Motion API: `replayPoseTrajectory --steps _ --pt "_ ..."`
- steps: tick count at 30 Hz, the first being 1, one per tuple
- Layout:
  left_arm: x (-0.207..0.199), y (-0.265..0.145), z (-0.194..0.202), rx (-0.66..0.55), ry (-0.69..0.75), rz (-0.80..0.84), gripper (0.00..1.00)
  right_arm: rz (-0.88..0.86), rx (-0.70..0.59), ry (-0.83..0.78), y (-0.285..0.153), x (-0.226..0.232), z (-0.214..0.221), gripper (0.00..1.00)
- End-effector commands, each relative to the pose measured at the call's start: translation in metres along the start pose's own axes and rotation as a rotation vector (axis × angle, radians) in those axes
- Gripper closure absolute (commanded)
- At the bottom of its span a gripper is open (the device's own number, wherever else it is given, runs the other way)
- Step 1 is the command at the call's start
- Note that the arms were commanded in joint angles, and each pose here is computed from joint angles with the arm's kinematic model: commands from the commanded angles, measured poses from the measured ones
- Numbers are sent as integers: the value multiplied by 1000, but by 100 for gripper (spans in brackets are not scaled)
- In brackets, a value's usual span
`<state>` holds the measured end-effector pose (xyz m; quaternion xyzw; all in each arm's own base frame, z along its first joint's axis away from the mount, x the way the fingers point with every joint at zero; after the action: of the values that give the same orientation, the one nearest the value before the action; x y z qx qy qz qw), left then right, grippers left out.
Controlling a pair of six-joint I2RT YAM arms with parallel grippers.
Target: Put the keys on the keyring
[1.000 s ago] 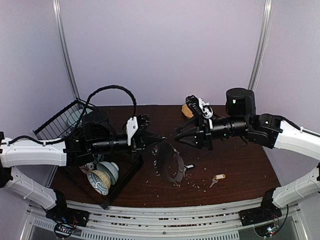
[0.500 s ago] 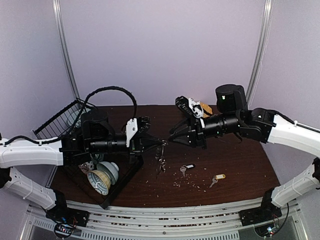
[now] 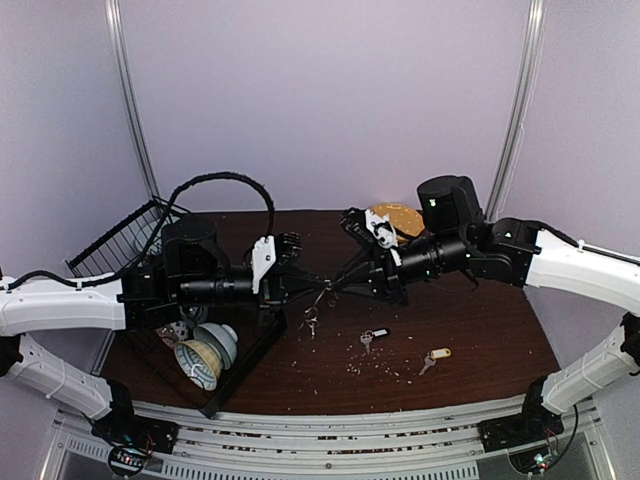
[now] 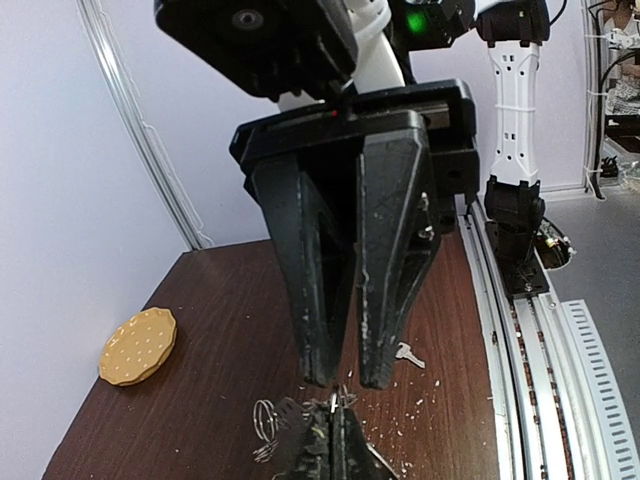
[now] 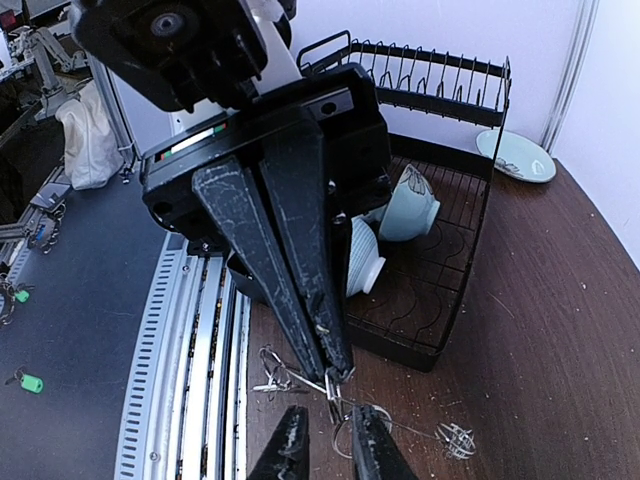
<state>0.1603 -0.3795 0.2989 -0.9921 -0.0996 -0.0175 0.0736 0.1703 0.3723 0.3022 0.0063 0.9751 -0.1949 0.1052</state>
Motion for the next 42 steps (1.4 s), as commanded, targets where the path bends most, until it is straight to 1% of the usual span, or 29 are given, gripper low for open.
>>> replayPoseTrajectory --steps 1,3,5,7,8,10,14,15,16,17,18,19,20,21,25,27,29,31,34,38,42 --pt "-1 -5 -34 -94 46 -2 100 2 -3 -12 4 -1 -4 82" --pt "-1 -5 -35 -97 48 -2 100 1 -4 -14 5 -1 -4 81" --pt "-1 -5 -34 -95 47 -2 100 1 -6 -14 6 -2 -5 82" --pt "-2 -5 -34 -95 49 3 100 -1 -7 -15 7 -2 -6 88" --pt "-2 -5 -34 -95 48 4 100 1 -8 -16 7 -2 -7 95" --pt "-3 -5 -34 -96 48 10 100 0 -12 -20 6 -1 -7 100" --pt "-7 -6 -33 -98 46 34 100 -1 -38 -42 0 2 -11 100" --pt "-8 -7 -32 -101 47 38 97 3 -54 -56 -3 4 -15 100" --pt "-9 -9 -32 -104 48 40 72 8 -69 -67 -7 5 -17 100" --pt "-12 -12 -29 -105 56 51 50 13 -88 -83 -12 6 -21 100" --pt "-16 -18 -32 -123 70 61 41 11 -103 -97 -16 9 -22 100" --pt "-18 -20 -27 -123 75 70 39 10 -122 -114 -20 11 -27 100" --pt "-20 -24 -27 -139 84 71 39 -7 -141 -128 -23 17 -29 100" --pt "-21 -27 -27 -154 90 69 41 -21 -160 -142 -26 21 -32 100" --pt "-19 -27 -31 -178 92 59 59 -42 -201 -167 -32 29 -37 100" --pt "-16 -21 -34 -184 72 51 72 -57 -225 -170 -33 31 -40 100" --pt "-16 -18 -41 -203 57 61 74 -70 -252 -172 -33 33 -43 100" --pt "-20 -20 -49 -253 59 85 75 -63 -271 -173 -33 33 -46 100" --pt "-24 -22 -50 -293 64 105 75 -55 -279 -177 -34 32 -47 100" --pt "-29 -16 -51 -283 66 131 78 -56 -280 -171 -33 31 -48 100" --pt "-35 -9 -43 -245 83 171 77 -36 -280 -168 -34 28 -49 100"
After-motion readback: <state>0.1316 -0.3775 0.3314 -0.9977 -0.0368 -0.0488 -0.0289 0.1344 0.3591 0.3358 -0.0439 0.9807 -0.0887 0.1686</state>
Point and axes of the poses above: each gripper's point midway between its finger pads, its own y axis out along the fingers, its own x axis along the line the jaws close on, z = x × y, the point moved 1 cm from there along -y, back along the fingers, and after that the axes turned 13 degrees about -y, right-handed, at the moved point
